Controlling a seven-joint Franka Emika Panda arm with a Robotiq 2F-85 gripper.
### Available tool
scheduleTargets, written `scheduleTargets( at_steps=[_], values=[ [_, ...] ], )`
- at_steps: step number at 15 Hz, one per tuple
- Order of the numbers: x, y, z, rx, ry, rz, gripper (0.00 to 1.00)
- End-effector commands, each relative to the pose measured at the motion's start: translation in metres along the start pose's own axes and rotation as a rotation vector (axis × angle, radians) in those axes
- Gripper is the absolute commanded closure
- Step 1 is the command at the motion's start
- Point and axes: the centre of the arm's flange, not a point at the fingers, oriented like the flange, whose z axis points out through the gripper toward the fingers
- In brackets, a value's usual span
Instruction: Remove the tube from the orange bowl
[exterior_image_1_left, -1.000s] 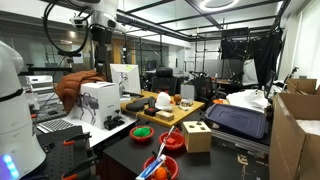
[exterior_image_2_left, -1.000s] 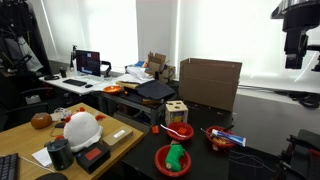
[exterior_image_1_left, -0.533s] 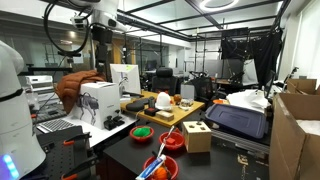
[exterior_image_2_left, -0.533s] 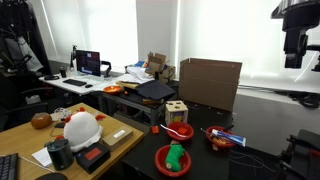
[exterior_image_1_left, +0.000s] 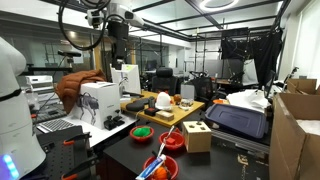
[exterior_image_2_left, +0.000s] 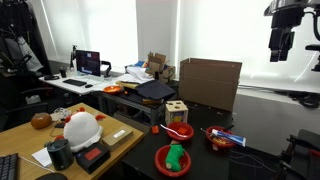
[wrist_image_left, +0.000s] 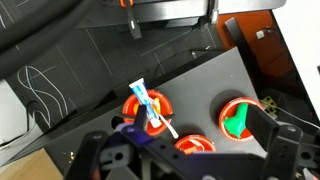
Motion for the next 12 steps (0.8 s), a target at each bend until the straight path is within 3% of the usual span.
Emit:
scheduleTargets(
  at_steps=[1, 6, 12],
  values=[
    [0.045, 0.021, 0.012, -0.022, -0.002, -0.042, 0.0],
    [0.085, 0.042, 0.065, -0.057, 0.018, -0.093, 0.0],
    [0.109, 0.073, 0.145, -0.051, -0.058, -0.156, 0.0]
  ],
)
